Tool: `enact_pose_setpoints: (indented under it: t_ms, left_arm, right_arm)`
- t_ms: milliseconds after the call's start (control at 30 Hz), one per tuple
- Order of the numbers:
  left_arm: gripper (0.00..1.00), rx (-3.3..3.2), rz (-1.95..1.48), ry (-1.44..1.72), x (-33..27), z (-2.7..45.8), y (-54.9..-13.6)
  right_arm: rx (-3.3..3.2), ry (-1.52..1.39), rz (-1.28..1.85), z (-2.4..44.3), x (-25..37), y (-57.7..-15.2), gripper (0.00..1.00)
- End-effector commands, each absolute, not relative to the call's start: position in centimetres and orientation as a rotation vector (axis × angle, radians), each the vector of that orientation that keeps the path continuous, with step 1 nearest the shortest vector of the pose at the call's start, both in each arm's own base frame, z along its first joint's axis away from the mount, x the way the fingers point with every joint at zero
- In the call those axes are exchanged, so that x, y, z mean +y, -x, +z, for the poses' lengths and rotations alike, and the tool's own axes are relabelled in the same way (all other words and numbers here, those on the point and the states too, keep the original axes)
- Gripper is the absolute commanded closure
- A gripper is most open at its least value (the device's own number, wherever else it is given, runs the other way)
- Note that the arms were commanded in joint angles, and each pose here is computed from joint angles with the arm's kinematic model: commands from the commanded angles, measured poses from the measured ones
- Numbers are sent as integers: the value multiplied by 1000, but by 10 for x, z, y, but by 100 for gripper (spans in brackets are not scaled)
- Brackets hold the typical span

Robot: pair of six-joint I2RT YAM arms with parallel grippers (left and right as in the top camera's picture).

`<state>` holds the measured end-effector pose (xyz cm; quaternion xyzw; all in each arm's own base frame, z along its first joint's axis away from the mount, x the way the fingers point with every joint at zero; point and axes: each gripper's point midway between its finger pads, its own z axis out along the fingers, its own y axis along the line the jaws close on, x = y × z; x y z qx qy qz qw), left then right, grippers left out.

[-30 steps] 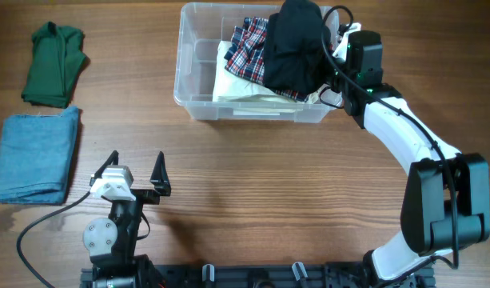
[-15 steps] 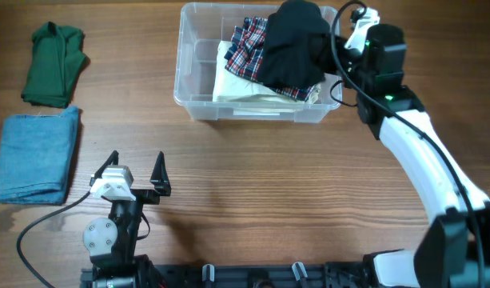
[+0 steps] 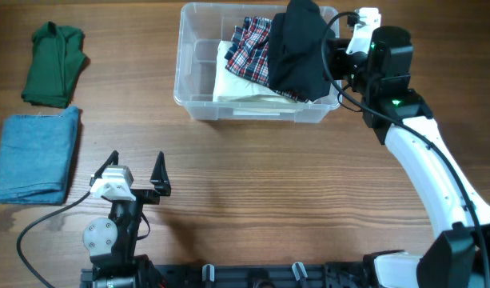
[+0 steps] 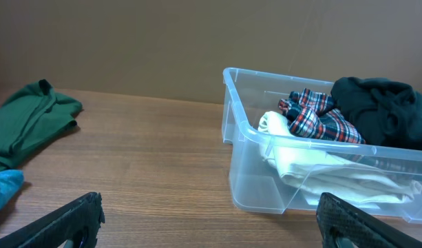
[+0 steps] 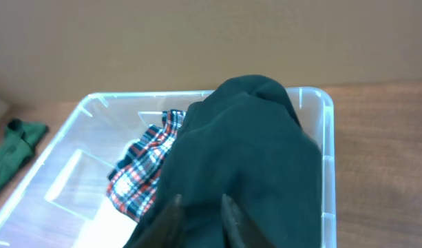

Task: Pack container
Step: 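Release and press the navy cloth down with the right gripper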

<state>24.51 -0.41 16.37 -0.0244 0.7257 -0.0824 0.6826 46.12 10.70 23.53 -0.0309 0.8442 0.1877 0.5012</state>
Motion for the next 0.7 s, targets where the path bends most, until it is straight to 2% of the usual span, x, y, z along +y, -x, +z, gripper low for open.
enact_pose_setpoints:
  t_ms: [0, 367, 667]
  left_arm:
    - [0, 1627, -183, 77, -1, 161, -245]
    - [0, 1627, -183, 77, -1, 161, -245]
    - [0, 1627, -183, 77, -1, 161, -245]
  right_arm:
    - [2049, 156, 390, 219, 111, -475, 96]
    - [1960, 220, 415, 198, 160, -502, 96]
    - [2062, 177, 426, 130, 174, -514, 96]
